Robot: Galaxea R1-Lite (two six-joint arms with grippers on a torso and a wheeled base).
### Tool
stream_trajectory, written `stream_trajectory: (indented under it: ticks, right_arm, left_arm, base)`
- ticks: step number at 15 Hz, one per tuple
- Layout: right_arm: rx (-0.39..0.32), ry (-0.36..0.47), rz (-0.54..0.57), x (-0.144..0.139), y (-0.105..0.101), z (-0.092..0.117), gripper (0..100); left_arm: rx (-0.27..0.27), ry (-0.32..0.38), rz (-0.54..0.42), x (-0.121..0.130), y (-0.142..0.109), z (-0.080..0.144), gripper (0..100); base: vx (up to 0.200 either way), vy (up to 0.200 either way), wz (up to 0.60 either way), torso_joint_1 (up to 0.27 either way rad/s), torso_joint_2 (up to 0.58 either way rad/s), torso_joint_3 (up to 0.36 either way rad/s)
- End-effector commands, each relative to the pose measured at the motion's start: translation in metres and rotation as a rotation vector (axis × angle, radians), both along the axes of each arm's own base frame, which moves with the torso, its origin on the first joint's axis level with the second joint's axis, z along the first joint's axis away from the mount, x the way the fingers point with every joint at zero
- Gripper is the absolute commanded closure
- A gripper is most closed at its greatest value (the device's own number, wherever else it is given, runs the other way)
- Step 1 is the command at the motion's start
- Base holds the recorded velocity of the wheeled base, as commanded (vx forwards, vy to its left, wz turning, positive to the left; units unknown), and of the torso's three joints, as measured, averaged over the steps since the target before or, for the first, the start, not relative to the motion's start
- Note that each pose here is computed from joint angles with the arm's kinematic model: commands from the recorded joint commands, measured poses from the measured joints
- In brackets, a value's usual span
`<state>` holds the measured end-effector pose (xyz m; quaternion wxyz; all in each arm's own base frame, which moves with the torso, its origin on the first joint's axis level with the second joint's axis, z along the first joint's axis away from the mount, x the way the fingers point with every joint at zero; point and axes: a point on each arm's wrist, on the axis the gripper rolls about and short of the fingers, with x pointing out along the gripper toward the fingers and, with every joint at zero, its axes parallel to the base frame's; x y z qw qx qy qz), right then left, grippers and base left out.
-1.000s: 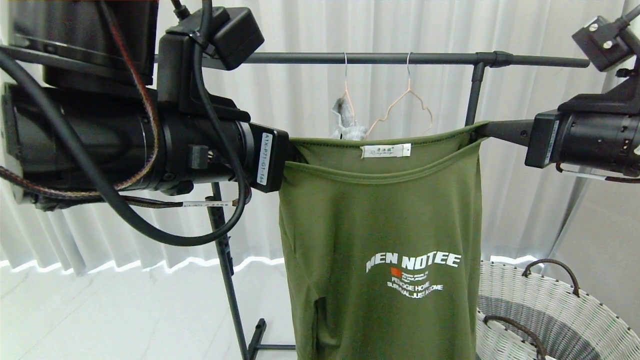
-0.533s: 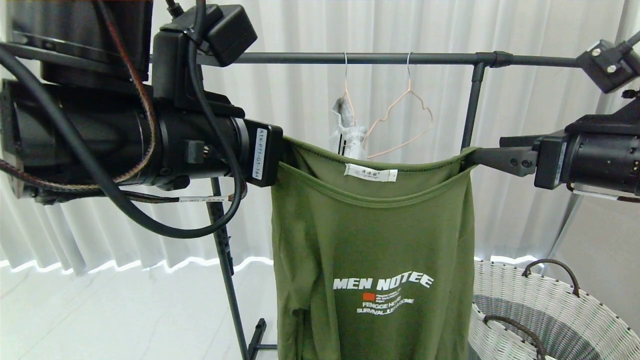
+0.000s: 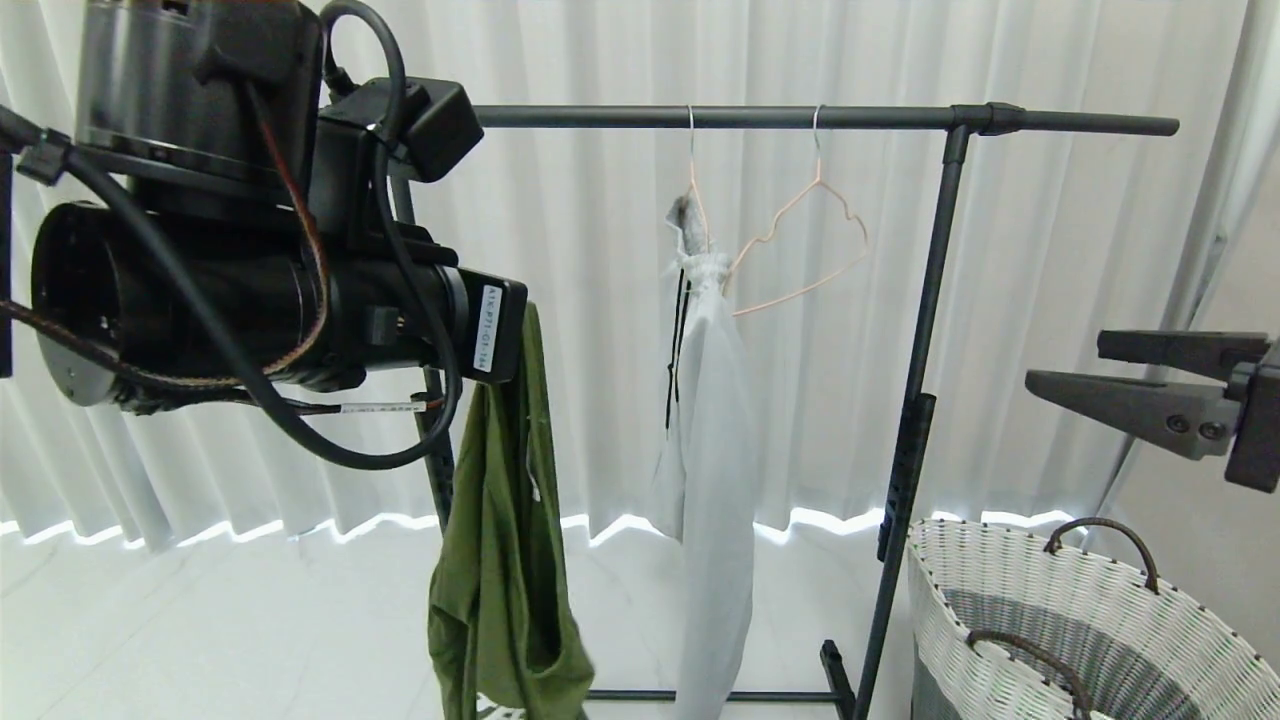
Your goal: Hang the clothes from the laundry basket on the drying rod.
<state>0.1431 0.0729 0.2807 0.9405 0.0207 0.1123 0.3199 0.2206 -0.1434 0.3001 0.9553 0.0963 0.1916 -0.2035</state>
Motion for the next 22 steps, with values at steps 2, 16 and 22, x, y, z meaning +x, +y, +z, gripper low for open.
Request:
stream_trajectory:
  ticks: [2, 16, 22]
  right_arm:
    - [-0.166, 0.181, -0.295, -0.003, -0.037, -0.041, 0]
    - [-0.240, 0.040, -0.569, -0.032, -0.063, -0.128, 0]
    - [-0.255, 0.110, -0.559, -0.028, -0.062, -0.140, 0]
  left_arm:
    - [-0.007, -0.007, 0.003, -0.015, 0.011, 0.001, 100]
    - [0.082, -0.078, 0.025, -0.035, 0.026, -0.007, 100]
    - [0.090, -0.055, 0.023, -0.031, 0.023, -0.013, 100]
  base:
    - [0.000, 0.000, 0.00, 0.000, 0.00, 0.000]
    - [0.000, 0.000, 0.00, 0.000, 0.00, 0.000]
    - [0.000, 0.000, 0.00, 0.000, 0.00, 0.000]
